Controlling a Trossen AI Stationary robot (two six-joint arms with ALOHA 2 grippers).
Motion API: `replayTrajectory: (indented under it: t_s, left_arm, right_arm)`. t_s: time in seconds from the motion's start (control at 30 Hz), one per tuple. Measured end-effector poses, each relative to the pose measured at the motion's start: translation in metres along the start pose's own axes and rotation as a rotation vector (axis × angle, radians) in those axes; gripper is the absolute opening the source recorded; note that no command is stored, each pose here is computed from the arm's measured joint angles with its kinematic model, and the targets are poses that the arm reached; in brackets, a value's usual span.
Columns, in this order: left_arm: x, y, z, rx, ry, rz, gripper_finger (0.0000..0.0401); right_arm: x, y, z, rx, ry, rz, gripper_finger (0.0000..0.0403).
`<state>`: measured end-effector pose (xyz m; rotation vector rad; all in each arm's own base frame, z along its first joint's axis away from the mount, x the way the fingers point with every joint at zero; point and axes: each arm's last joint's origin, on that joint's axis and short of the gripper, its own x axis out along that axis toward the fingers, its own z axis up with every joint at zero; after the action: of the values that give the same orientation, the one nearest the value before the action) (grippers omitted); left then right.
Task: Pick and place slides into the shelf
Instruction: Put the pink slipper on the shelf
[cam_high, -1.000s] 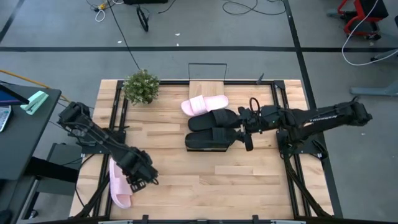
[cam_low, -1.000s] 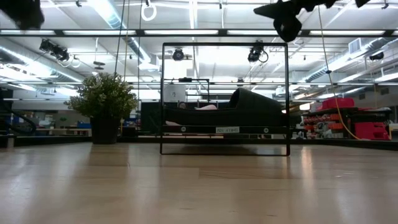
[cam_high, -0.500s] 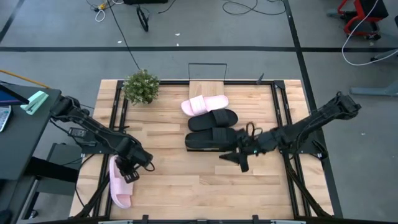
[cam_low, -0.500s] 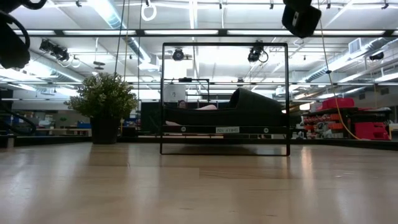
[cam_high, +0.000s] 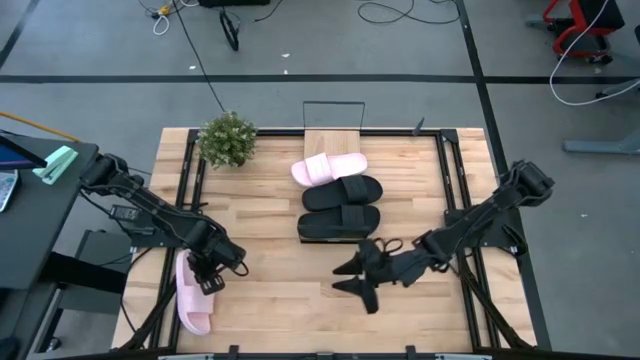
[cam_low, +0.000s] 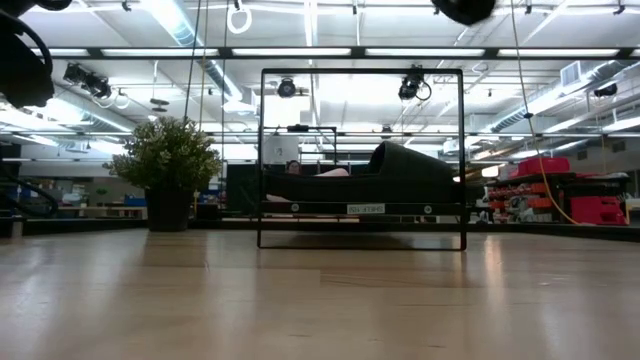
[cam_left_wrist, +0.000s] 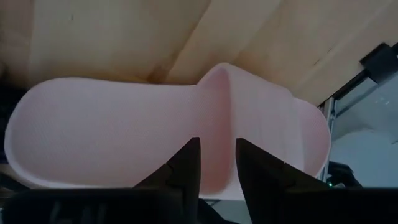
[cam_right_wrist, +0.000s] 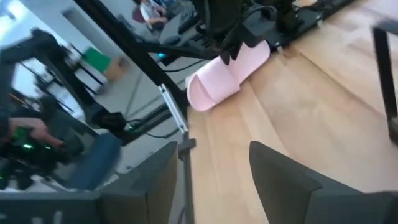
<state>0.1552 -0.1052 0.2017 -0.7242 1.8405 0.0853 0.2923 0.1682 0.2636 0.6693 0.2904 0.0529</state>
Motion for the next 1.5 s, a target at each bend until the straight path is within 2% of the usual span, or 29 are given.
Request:
replayTrajectory:
  t_s: [0.23, 0.4, 0.63, 0.9, 1.13, 1.5]
  left_arm:
    - [0.002, -0.002, -0.004, 0.015, 0.003, 0.013, 0.0107]
    - [0.005, -0.004, -0.007, 0.046, -0.002, 0.026, 0.0107]
    - [0.009, -0.008, -0.014, 0.066, -0.003, 0.029, 0.0107]
    - [0.011, -0.017, -0.015, 0.096, -0.022, -0.031, 0.0107]
    - [0.011, -0.019, -0.015, 0.102, 0.021, -0.069, 0.0107]
    - [0.023, -0.025, -0.021, 0.141, 0.056, -0.038, 0.0107]
  right_arm:
    - [0.025, 0.031, 0.017, -0.165, 0.049, -0.05, 0.0204]
    - [0.033, 0.041, 0.023, -0.235, 0.08, -0.074, 0.0204]
    - [0.035, 0.04, 0.022, -0.229, 0.092, -0.083, 0.0204]
    - [0.035, 0.04, 0.021, -0.221, 0.093, -0.082, 0.0204]
    - [0.035, 0.04, 0.021, -0.213, 0.093, -0.083, 0.0204]
    - [0.035, 0.04, 0.021, -0.197, 0.092, -0.084, 0.0204]
